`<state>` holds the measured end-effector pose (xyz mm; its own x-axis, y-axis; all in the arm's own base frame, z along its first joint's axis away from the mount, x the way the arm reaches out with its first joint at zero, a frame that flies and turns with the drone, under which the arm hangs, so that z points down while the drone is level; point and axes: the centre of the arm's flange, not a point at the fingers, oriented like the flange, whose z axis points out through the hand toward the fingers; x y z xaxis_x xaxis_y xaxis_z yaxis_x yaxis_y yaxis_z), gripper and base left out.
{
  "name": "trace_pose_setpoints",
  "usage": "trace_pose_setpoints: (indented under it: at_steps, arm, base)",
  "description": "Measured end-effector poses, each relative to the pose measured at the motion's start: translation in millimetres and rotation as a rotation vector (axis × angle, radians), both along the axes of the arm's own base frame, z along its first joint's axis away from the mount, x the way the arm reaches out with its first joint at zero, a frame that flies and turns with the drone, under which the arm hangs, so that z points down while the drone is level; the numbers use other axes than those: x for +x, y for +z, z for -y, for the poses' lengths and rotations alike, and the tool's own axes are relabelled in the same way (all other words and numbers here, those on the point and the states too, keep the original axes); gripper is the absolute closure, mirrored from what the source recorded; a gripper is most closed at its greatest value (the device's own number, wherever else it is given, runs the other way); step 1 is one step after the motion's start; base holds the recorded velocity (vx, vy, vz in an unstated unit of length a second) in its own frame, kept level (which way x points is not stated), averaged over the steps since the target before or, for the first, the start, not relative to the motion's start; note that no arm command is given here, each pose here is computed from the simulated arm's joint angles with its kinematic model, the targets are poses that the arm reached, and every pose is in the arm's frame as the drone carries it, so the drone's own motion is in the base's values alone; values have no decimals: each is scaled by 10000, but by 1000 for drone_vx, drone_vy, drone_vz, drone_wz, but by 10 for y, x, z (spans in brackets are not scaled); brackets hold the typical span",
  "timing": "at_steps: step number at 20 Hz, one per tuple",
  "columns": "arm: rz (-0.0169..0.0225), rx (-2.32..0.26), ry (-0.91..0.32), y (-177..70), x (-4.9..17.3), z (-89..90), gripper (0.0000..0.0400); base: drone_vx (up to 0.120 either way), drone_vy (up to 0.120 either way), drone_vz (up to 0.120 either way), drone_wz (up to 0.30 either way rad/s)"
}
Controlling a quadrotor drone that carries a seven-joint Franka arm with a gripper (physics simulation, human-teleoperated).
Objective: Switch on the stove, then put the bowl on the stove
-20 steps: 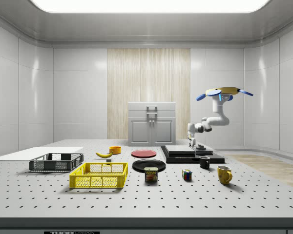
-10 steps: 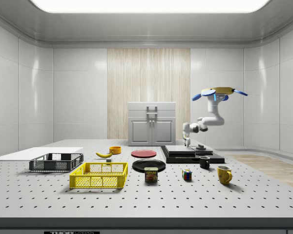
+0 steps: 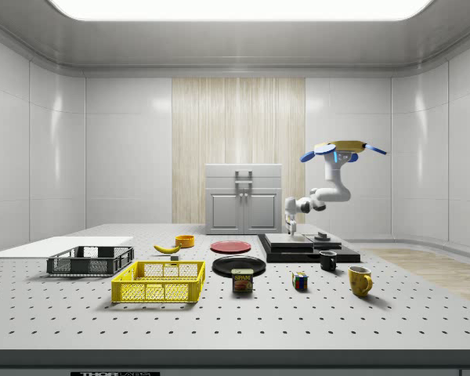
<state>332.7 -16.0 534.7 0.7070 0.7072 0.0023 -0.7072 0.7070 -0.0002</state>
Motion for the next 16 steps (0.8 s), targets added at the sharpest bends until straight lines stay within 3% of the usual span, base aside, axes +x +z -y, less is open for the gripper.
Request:
trace_pose_setpoints:
  at_steps: [2, 14, 16]
  arm:
    - [0, 0, 0, 0, 0, 0, 0]
    - [0, 0, 0, 0, 0, 0, 0]
    - [0, 0, 0, 0, 0, 0, 0]
  base:
    - [120, -100, 0, 0]
    - [120, 0, 0, 0]
    - [120, -100, 0, 0]
